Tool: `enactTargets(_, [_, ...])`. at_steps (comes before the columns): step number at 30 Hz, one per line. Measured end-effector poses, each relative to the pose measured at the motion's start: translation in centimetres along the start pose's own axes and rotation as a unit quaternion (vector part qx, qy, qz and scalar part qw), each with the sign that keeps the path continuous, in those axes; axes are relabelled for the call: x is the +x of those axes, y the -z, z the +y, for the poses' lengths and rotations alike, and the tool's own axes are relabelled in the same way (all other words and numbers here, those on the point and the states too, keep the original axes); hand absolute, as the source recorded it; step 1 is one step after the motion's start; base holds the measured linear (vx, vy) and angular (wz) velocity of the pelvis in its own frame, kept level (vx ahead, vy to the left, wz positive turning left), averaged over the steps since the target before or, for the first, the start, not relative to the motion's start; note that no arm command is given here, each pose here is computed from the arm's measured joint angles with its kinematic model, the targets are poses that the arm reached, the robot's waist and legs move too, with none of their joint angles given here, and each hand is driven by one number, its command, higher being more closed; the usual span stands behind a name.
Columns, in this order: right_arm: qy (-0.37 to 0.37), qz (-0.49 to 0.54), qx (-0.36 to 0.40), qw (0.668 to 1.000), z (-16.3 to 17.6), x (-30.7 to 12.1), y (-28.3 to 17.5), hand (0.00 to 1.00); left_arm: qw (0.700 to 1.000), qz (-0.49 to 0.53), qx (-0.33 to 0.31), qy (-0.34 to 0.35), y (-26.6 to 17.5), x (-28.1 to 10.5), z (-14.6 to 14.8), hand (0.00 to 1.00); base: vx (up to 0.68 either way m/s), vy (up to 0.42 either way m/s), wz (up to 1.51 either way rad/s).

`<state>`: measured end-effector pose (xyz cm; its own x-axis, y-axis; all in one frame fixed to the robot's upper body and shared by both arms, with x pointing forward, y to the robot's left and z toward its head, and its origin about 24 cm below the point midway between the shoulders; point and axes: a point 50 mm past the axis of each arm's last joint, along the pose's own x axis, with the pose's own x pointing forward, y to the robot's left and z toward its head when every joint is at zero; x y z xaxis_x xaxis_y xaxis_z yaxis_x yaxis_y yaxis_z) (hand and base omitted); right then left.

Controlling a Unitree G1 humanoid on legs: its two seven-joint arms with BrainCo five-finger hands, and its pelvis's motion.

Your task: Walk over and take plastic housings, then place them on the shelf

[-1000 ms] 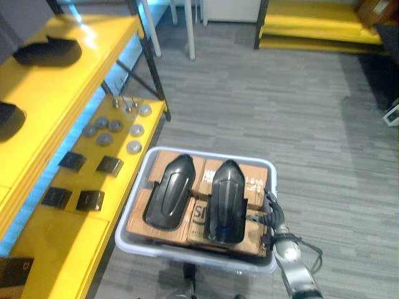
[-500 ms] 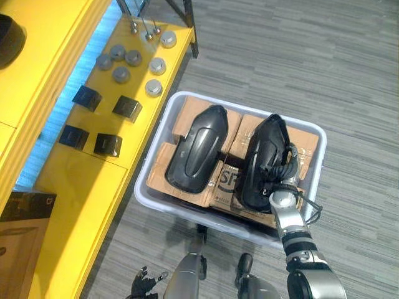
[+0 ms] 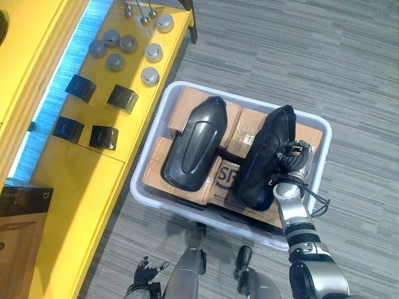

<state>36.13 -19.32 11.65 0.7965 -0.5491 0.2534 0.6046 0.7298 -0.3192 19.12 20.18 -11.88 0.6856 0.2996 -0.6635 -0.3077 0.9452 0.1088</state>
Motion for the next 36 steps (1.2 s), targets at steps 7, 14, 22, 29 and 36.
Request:
enactTargets(7, [-0.039, -0.003, -0.035, 0.999, 0.9, -2.5, 1.5, 1.0, 1.0, -0.021, 0.0, 0.008, -1.1, 0.1, -0.6, 0.0, 0.01, -0.031, 0.01])
enactTargets(14, [-0.072, -0.006, -0.097, 0.993, -0.3, -4.0, 3.7, 1.0, 0.985, -0.15, -0.073, 0.039, -6.6, -1.3, -1.8, 0.0, -0.01, -0.02, 0.02])
enactTargets(22, [-0.043, -0.093, -0.137, 0.985, -3.8, -3.5, 1.6, 1.0, 0.927, -0.329, -0.174, 0.054, -12.9, -6.7, -0.4, 0.0, 0.0, -0.035, 0.05])
enactTargets(29, [-0.069, -0.126, -0.138, 0.98, -3.0, -5.1, 0.8, 1.0, 0.874, -0.452, -0.154, 0.087, -17.2, -11.1, -1.4, 0.0, 0.02, -0.036, 0.09])
enactTargets(36, [-0.081, -0.171, -0.112, 0.976, -2.3, -5.8, -1.3, 1.0, 0.863, -0.468, -0.129, 0.139, -17.3, -12.7, -4.6, 0.0, -0.05, -0.018, -0.04])
